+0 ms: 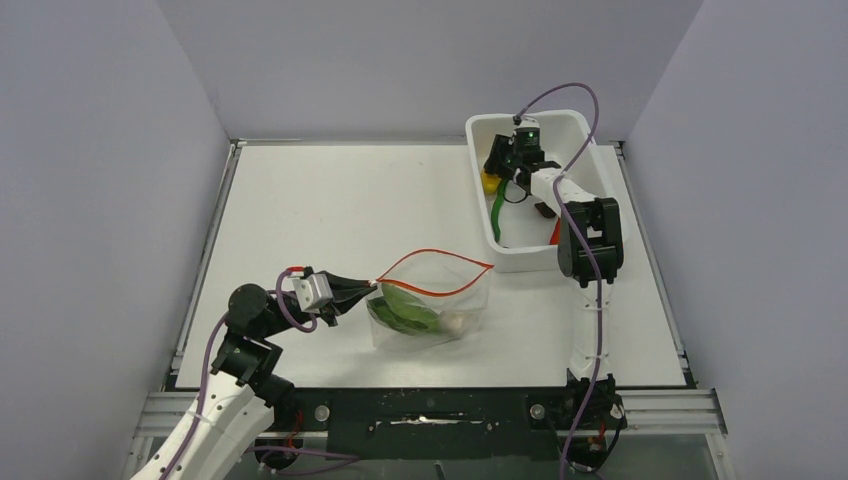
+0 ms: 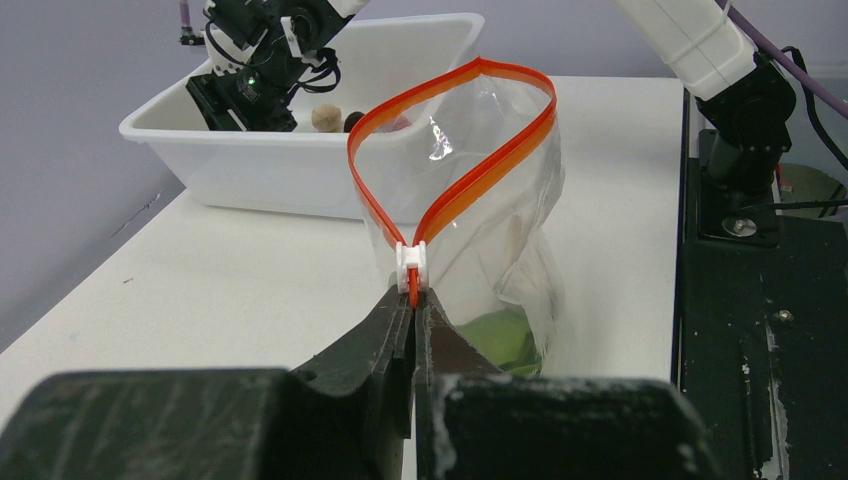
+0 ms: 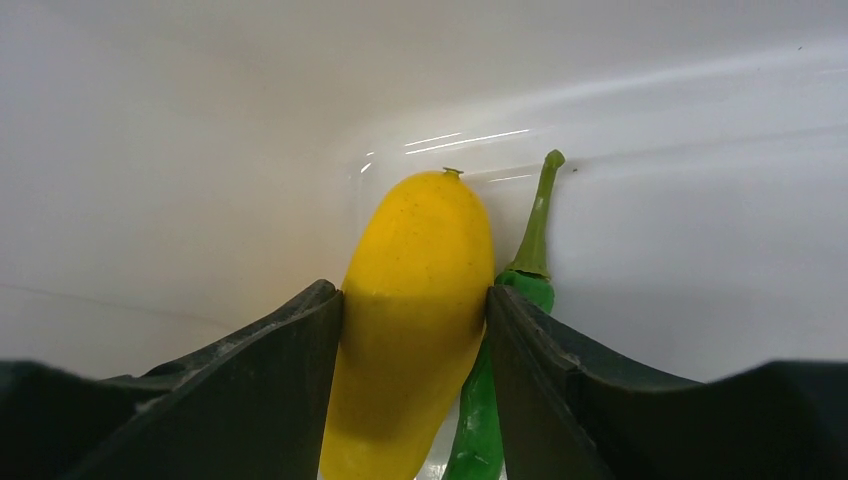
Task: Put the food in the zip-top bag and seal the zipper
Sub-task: Pick up the fake fruit from the bin.
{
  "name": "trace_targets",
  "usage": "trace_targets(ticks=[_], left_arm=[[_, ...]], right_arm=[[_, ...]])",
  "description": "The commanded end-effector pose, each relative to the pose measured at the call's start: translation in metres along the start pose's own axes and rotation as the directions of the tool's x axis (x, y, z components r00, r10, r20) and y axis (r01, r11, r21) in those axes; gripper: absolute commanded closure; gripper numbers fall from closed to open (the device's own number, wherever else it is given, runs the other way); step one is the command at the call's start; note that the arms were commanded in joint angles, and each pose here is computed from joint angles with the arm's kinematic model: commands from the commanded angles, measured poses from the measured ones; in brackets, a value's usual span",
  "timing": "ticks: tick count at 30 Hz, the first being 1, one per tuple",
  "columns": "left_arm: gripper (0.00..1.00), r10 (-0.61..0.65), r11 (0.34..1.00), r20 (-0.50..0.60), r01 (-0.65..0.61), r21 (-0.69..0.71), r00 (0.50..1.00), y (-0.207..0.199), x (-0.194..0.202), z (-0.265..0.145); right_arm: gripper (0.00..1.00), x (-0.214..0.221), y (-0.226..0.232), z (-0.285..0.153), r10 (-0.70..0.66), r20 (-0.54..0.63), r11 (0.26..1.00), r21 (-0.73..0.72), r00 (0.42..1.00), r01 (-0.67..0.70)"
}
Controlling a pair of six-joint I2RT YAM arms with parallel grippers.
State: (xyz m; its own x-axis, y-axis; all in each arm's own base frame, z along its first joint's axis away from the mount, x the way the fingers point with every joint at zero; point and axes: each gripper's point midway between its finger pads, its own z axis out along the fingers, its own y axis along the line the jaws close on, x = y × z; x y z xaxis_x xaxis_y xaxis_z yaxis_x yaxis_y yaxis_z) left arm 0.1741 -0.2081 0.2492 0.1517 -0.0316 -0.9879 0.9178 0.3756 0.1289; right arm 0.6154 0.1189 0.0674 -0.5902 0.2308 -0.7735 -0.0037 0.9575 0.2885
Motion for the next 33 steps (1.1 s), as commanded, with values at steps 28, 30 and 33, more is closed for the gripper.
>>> trace_targets(ticks=[28,30,33], left_arm=[[1.00,0.029,0.999,-0.004,-0.029,-0.043,1.000,0.008,-0.001,-0.002],[1.00,0.031,0.999,0.000,-0.030,-0.037,1.000,0.006,-0.002,-0.002],[1.00,0.032,0.999,0.003,-0.031,-0.039,0.999,0.006,-0.002,-0.002]], right_arm=[[0.57,-0.039,-0.014,-0.103,-0.224,0.102,0.972,0.093,0.969,0.215],[0.57,-0.039,-0.019,-0.115,-0.237,0.106,0.967,0.125,0.966,0.223],[0.57,-0.044,-0.022,-0.135,-0.253,0.123,0.960,0.152,0.960,0.234]])
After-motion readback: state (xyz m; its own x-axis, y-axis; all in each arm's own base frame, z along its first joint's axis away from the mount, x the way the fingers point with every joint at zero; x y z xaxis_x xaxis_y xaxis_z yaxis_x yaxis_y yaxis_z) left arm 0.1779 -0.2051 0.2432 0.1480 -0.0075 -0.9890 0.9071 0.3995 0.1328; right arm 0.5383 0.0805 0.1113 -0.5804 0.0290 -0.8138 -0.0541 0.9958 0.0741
